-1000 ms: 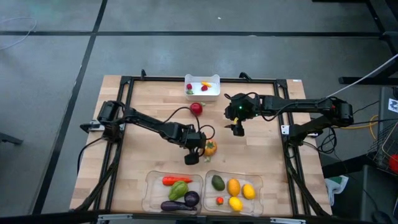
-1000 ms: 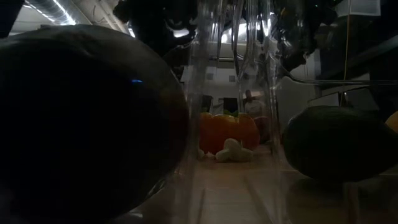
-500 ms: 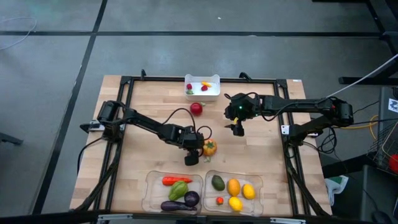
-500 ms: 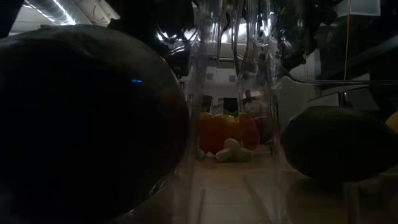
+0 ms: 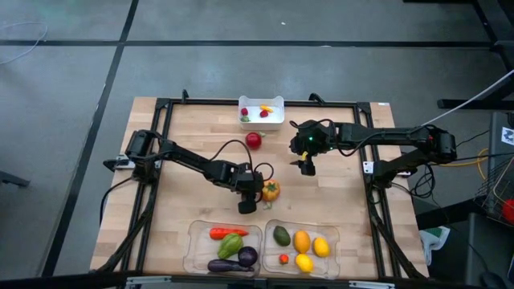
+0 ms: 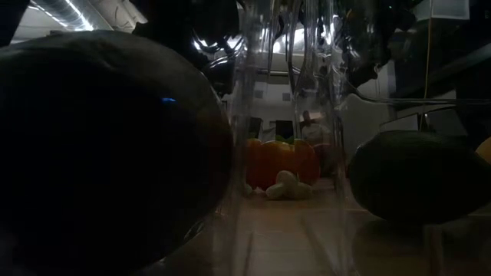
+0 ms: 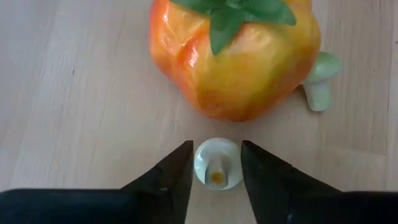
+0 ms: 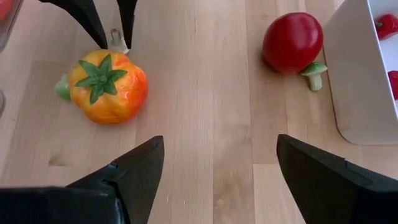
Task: Sort produce into baskets
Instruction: Put the mushroom into the white bin
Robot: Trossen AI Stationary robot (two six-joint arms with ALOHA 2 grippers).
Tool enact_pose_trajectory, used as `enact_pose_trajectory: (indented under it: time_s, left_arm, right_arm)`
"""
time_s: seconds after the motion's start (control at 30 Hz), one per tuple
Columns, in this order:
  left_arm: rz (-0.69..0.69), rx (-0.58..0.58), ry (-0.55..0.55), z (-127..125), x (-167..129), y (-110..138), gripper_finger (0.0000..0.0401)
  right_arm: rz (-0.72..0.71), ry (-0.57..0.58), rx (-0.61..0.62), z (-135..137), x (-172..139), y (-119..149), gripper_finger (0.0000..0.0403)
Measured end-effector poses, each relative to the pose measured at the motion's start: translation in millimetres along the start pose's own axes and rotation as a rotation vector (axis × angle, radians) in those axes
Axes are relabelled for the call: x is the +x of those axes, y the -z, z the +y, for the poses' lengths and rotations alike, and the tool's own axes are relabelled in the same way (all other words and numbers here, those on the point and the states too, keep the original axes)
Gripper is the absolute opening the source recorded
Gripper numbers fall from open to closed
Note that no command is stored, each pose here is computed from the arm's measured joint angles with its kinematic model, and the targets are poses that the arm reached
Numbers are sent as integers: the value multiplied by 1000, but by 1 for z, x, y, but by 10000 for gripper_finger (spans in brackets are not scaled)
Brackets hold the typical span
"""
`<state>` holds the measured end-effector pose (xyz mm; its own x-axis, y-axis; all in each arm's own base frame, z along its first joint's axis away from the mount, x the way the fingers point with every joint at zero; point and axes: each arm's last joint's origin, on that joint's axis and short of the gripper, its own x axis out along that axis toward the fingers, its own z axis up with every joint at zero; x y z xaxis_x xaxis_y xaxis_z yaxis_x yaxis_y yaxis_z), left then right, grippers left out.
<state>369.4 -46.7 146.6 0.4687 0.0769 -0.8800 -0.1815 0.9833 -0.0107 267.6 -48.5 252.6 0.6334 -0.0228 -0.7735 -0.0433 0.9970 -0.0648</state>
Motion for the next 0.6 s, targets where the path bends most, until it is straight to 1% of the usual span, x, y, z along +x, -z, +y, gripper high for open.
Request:
enact_pose_trajectory:
  time_s: [0.3, 0.6]
  left_arm:
    - [7, 1, -2, 0, 0, 1, 77]
    - [7, 1, -3, 0, 0, 1, 43]
  right_arm:
    - [0, 0, 0, 0, 0, 0, 308]
    - [0, 0, 0, 0, 0, 0, 308]
